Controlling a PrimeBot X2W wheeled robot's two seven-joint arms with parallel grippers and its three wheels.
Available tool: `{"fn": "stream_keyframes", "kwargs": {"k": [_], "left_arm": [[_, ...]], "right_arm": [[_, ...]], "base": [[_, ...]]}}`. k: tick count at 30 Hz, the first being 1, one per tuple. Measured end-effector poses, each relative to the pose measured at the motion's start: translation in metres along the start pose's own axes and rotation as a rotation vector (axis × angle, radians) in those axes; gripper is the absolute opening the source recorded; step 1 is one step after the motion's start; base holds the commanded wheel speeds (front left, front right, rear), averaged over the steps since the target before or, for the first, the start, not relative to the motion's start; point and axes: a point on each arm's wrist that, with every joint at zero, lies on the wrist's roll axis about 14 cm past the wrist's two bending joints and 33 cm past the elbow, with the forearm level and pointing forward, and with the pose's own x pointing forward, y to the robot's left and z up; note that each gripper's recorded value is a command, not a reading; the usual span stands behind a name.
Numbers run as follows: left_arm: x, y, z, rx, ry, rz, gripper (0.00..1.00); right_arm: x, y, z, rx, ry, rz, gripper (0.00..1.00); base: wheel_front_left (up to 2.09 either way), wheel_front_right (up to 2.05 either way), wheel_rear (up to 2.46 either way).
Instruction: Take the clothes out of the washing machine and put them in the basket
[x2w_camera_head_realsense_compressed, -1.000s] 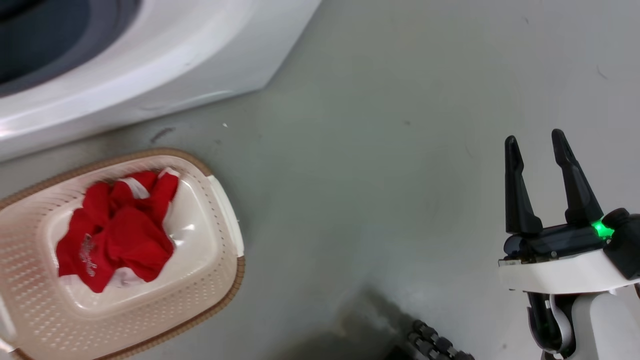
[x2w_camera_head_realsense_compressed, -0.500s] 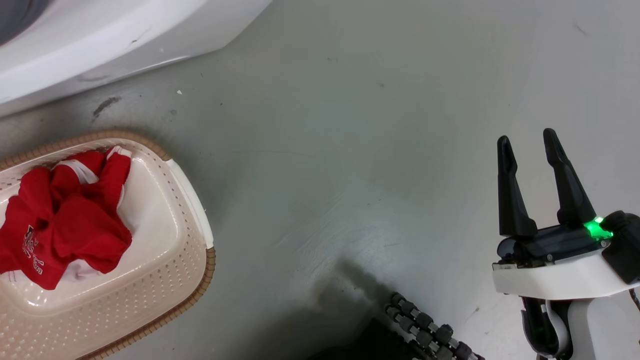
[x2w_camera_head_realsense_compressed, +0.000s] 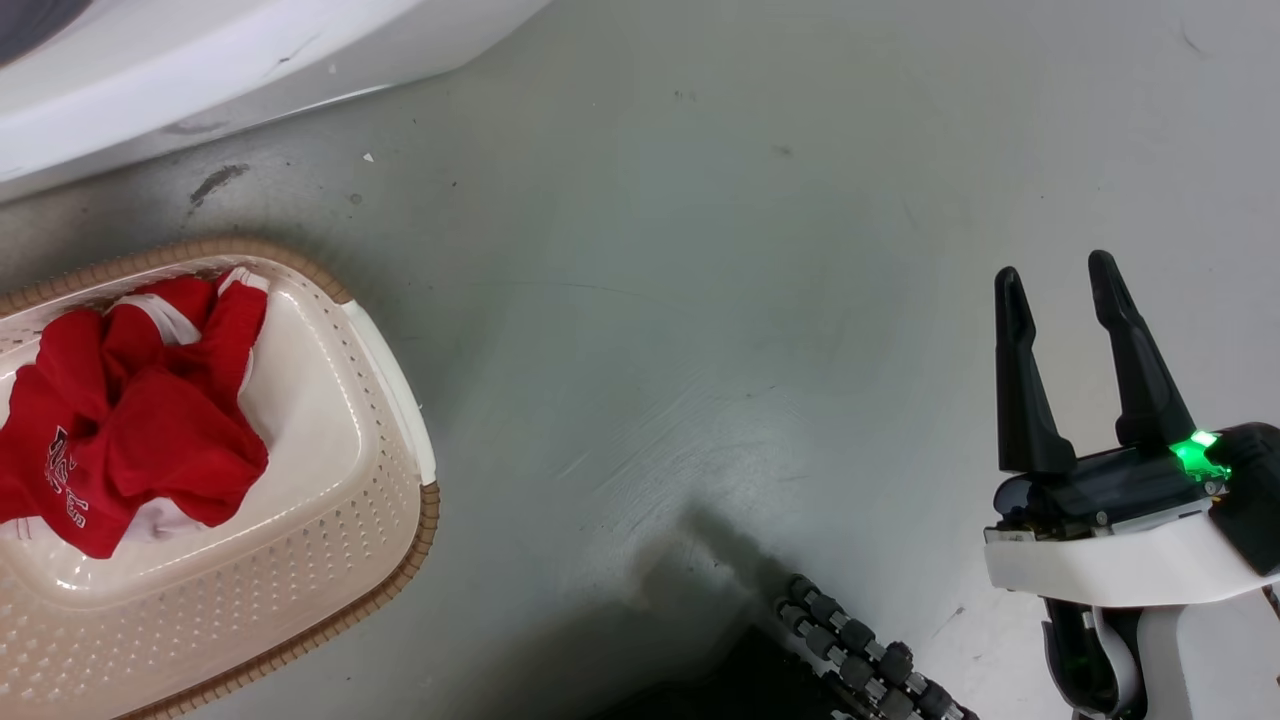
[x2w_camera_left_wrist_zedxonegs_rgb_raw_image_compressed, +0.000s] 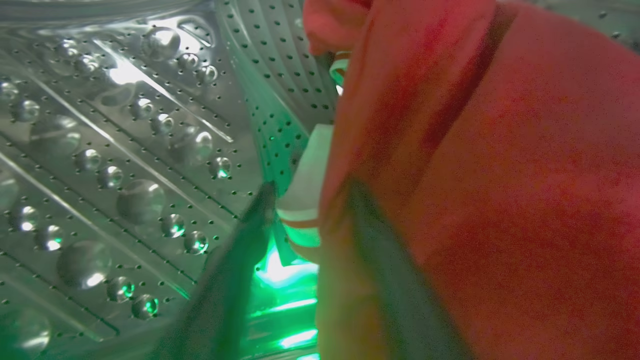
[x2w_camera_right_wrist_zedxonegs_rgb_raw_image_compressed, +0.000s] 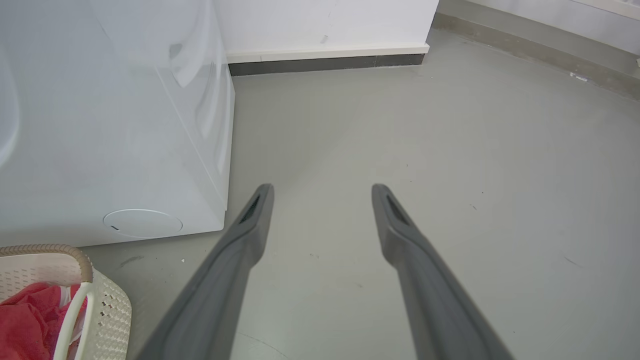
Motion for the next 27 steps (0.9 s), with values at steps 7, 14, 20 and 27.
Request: {"fn": "stream_keyframes", "kwargs": {"k": [7,14,20,27], "left_arm": [[-0.001,0.005,0.002,0.019,-0.016,-0.007,0.00],[-0.018,0.017,0.032,0.021,-0.160,0.010,0.00],[-0.049,0.015,0.056,0.056,-0.287,0.008,0.00],[-0.094,0.014,0.067,0.079,-0.403,0.007,0.00]], "right_arm": [[0.002,0.003,-0.002,0.004,0.003,0.009,1.00],[0.007,0.002,0.012,-0.006,-0.041,0.014,1.00],[0.007,-0.002,0.025,-0.029,-0.080,0.013,1.00],[0.004,0.000,0.050,-0.035,-0.156,0.023,1.00]], "base": [[0.00,0.00,0.00],[0.00,0.00,0.00],[0.00,0.00,0.00],[0.00,0.00,0.00]]}}
